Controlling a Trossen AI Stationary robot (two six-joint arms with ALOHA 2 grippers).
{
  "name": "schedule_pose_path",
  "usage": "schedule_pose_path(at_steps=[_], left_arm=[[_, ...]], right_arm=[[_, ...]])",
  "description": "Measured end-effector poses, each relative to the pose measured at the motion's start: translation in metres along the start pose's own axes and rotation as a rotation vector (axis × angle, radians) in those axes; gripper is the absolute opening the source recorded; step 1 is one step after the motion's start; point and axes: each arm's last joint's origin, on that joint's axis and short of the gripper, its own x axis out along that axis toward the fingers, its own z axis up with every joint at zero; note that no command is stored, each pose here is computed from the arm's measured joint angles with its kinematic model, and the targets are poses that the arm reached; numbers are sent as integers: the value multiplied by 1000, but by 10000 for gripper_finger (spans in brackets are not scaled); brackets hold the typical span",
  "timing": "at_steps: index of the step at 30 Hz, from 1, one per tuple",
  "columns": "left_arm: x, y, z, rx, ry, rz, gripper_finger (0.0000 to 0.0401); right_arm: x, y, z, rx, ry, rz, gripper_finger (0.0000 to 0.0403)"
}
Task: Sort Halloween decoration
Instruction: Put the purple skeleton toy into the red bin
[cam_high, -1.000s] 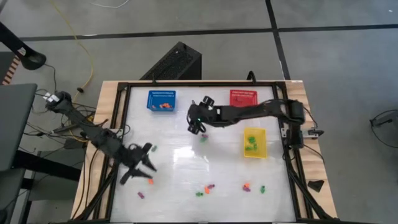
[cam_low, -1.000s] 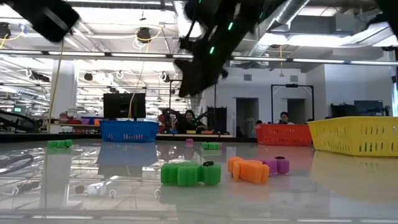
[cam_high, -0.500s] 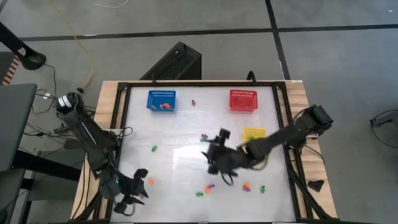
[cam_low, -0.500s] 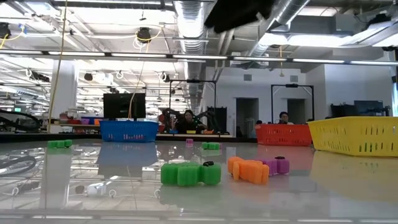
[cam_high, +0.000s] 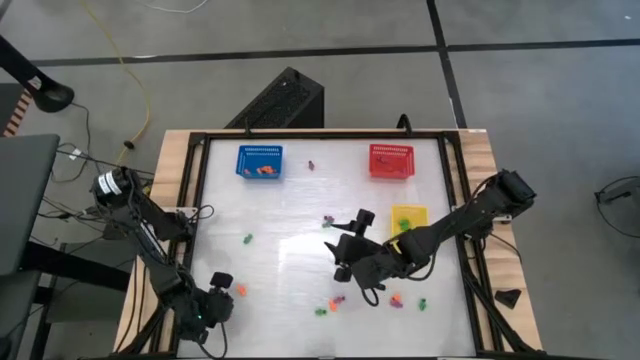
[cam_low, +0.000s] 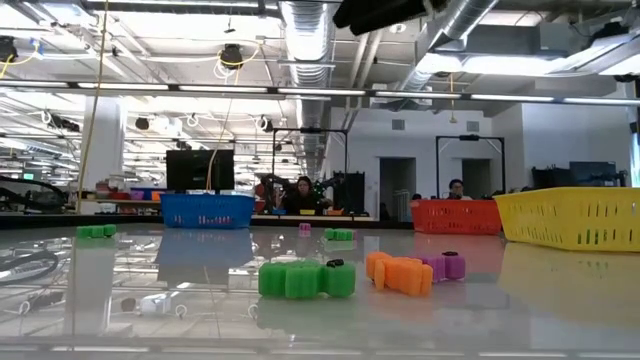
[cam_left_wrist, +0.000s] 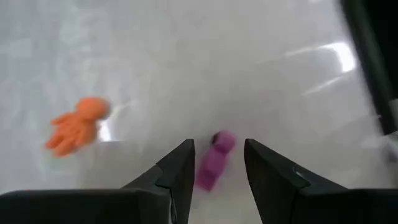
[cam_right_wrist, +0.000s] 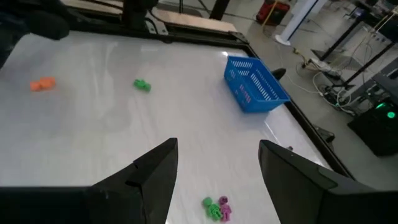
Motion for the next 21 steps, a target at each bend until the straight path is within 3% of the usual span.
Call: schedule_pose_path(at_steps=[7, 21], left_arm=[[-1, -2, -7, 43, 34, 14, 128], [1, 6, -3, 36, 64, 26, 128]], right_arm=[[15, -12, -5, 52, 80, 15, 255], [17, -17, -12, 28, 139, -11, 255]])
